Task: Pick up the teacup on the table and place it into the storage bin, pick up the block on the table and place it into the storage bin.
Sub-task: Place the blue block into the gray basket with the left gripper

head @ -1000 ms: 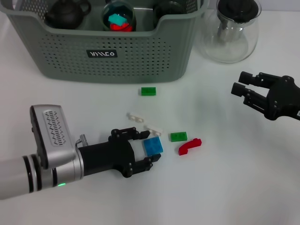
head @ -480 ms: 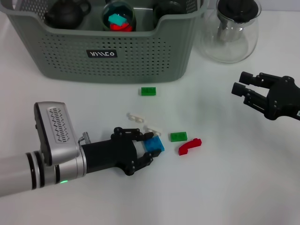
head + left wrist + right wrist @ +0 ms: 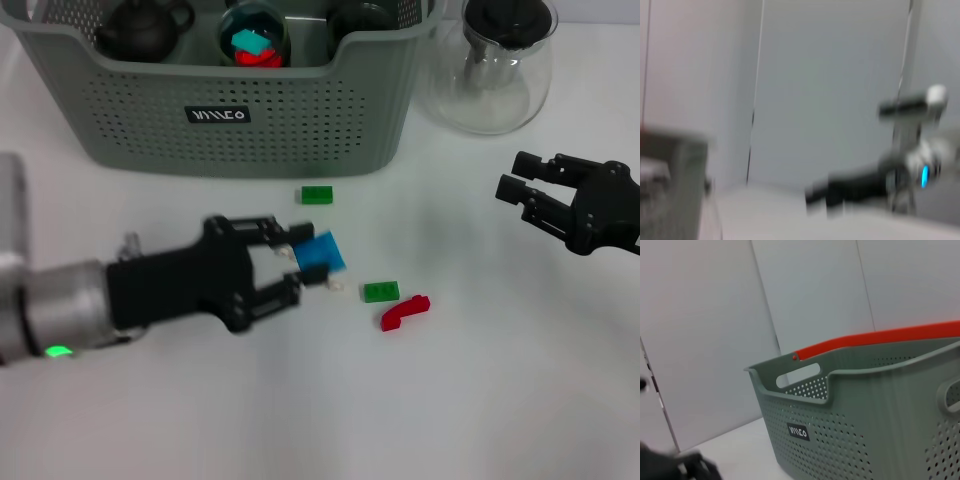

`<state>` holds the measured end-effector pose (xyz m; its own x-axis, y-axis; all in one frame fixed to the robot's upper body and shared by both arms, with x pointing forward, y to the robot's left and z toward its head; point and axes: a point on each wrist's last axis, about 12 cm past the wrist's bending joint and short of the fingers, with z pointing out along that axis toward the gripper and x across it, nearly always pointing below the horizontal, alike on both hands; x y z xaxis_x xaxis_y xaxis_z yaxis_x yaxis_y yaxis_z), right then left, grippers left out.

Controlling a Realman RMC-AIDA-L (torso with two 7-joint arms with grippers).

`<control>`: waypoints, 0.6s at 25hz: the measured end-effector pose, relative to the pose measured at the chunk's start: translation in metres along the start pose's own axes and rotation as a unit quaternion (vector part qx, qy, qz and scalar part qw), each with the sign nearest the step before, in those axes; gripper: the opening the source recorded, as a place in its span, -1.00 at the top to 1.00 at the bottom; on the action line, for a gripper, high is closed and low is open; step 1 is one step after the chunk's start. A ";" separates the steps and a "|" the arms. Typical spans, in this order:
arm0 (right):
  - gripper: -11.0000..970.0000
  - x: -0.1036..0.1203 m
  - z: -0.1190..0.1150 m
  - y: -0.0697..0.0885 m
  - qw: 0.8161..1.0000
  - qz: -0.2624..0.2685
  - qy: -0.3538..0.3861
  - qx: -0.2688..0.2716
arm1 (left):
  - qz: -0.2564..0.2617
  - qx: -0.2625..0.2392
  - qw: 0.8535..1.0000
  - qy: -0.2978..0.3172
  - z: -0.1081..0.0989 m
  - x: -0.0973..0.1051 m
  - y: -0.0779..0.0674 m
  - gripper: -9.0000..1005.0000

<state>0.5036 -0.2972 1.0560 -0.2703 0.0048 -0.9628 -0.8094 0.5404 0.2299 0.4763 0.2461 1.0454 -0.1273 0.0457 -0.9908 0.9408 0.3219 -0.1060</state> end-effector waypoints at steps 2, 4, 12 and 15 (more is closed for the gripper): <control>0.14 -0.001 0.001 0.000 1.000 -0.001 0.000 -0.001 | -0.011 0.003 0.999 -0.041 -0.010 -0.023 0.009 0.20; 0.14 -0.002 0.002 -0.001 1.000 -0.002 0.000 -0.001 | -0.024 -0.011 0.996 -0.087 -0.018 -0.049 0.023 0.20; 0.14 -0.002 0.007 0.000 1.000 -0.004 -0.001 -0.006 | -0.107 -0.096 0.986 -0.085 -0.010 -0.148 0.116 0.19; 0.14 -0.002 0.008 0.001 1.000 -0.006 -0.001 -0.007 | -0.127 -0.137 0.982 -0.001 0.015 -0.167 0.144 0.19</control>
<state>0.5076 -0.2902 1.0572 -0.2594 0.0010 -0.9658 -0.8198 0.5284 0.2208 0.6382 0.2706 1.1940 -0.3457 -0.0702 -0.9357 0.7590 0.5655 -0.3228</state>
